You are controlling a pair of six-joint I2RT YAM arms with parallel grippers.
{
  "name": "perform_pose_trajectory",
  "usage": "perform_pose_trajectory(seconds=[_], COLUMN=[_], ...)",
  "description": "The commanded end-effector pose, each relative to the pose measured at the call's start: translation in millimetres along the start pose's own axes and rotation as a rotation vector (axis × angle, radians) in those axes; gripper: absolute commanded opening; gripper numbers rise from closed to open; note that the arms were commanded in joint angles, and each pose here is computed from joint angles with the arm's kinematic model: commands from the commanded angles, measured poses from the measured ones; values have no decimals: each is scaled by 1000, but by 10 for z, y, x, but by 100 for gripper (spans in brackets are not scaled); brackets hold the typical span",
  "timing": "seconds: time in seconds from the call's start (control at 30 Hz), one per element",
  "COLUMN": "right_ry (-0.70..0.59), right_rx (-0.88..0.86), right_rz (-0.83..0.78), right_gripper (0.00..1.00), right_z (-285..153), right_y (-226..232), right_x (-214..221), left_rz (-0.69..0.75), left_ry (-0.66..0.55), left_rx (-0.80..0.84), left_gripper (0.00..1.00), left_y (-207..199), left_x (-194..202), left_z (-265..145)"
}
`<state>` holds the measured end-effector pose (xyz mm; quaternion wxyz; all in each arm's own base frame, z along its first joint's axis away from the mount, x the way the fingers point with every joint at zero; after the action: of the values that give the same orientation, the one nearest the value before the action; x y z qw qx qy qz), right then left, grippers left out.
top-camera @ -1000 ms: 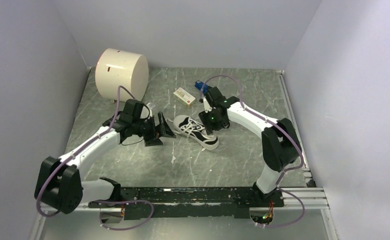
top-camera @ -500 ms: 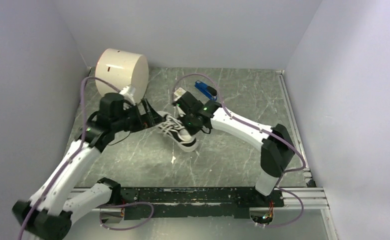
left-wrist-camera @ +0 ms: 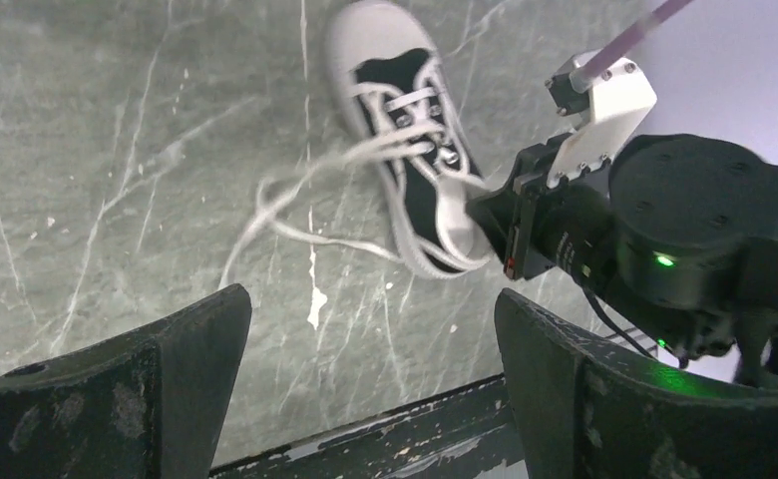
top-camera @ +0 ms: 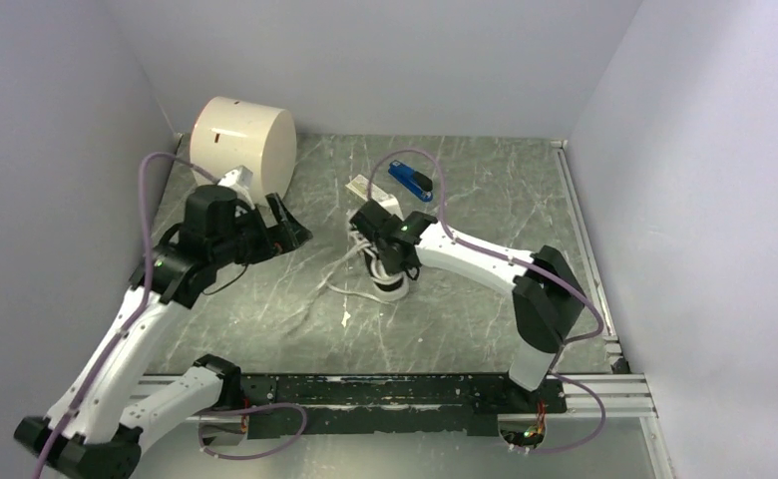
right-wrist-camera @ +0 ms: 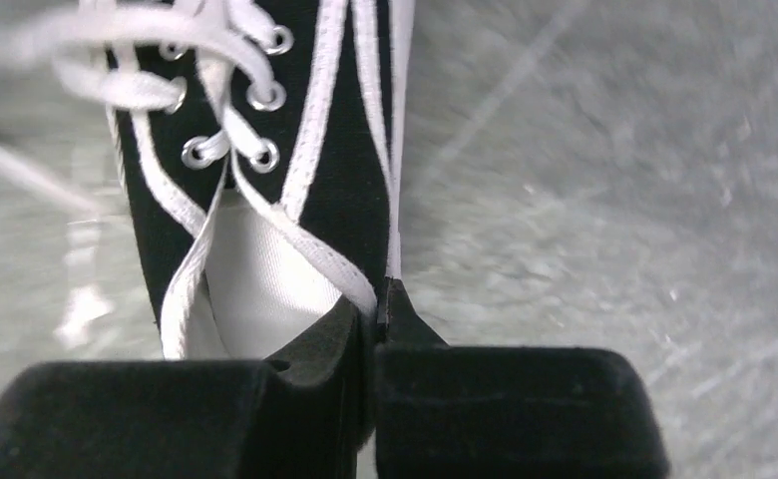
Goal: Tie the shoes
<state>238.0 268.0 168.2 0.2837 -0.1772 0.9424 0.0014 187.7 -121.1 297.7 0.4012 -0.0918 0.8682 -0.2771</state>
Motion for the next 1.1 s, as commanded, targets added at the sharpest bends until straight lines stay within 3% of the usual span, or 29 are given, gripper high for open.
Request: perform_pose_trajectory(seconds=[0.0,0.17,0.27,0.37,0.4,0.5,0.63,0.73,0.93,1.07], right_ry=[-1,16,41,52,57,92,66,4,-21,30], right_rx=[198,273,230,151,121,85,72,-45,-450,-461], right_rz=[136,75,70,28,16,7,-48,-162,-382,-396], right_gripper=[0,0,0,0,3,30,60,70,71,66], right_z=[294,480,576,630,637,566,199,30,188,478], right_y=[-387,-747,-931,-916,-889,-858,-831,-512,499,641], right_x=[161,207,207,250,271,278,101,-28,30,161], left_rz=[26,-11,-50,8,44,172,233,190,90,124], left_ry=[135,319,439,499,516,549,546,525,425,394], left_rx=[38,193,261,231,197,82,3,-37,-140,-140], left_gripper=[97,94,92,92,92,89,89,91,94,93], left_y=[11,-9,24,53,79,181,284,425,798,795], left_x=[176,499,727,808,821,772,661,637,543,485], left_z=[257,709,982,1246,1343,1559,1582,1464,1114,1010])
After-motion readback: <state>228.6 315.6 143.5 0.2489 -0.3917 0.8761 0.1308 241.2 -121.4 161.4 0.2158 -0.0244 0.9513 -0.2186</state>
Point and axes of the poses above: each gripper's point midway between its finger pads, its own z axis out along the fingers, its own y axis along the line the jaws close on, x = y × z, the point moved 6 cm from there along -z, back along the fingers, and after that the axes turned 2 degrees about z, right-handed, at the moved point
